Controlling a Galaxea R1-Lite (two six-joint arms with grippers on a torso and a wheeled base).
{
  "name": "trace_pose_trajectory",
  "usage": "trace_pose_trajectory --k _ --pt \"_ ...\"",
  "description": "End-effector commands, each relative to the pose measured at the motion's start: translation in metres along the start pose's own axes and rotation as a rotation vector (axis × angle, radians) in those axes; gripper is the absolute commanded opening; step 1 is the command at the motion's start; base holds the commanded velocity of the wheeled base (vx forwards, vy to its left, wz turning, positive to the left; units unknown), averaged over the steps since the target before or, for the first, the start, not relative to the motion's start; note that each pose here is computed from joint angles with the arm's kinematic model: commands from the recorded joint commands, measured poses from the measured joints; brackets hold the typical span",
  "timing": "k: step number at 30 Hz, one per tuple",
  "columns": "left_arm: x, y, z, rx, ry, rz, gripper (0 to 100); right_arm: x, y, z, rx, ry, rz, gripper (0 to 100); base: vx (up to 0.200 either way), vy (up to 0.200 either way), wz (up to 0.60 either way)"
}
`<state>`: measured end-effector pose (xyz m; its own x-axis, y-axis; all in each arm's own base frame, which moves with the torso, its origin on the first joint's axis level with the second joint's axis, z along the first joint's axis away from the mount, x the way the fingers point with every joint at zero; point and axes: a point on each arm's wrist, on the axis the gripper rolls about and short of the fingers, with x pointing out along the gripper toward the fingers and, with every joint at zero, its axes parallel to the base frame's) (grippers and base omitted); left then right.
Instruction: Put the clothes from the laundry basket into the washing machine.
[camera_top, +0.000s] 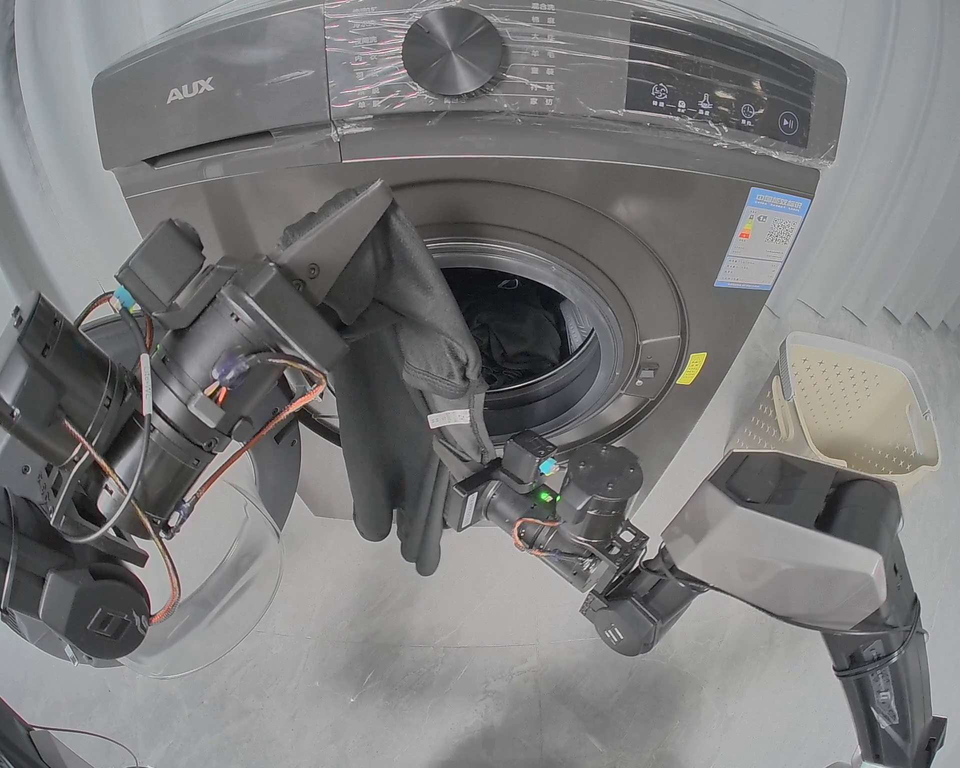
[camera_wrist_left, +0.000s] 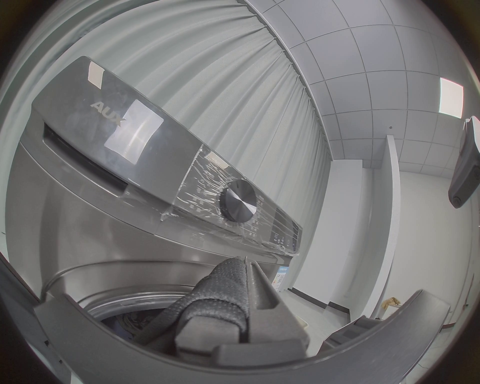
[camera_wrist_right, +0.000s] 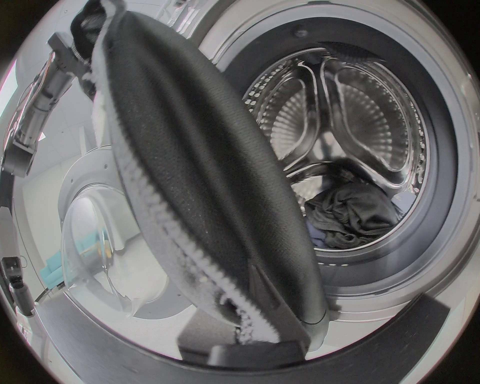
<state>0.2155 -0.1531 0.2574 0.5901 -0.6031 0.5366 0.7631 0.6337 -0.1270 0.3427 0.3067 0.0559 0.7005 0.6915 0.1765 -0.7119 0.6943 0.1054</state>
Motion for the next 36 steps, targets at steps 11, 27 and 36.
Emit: trace_pose_trajectory --k 11,27,36 --pt "-0.027 0.041 -0.037 0.015 0.221 0.135 0 -0.048 -0.034 0.101 -0.028 -0.107 -0.107 0 0.000 0.000 0.00" --pt "-0.058 0.056 -0.104 0.045 0.496 0.126 100 -0.052 -0.002 0.128 -0.018 -0.167 -0.034 0 0.000 0.000 0.00" --pt "-0.091 0.057 -0.139 0.033 0.671 0.098 100 -0.051 -0.004 0.130 -0.019 -0.174 -0.038 0 0.000 0.000 0.00"
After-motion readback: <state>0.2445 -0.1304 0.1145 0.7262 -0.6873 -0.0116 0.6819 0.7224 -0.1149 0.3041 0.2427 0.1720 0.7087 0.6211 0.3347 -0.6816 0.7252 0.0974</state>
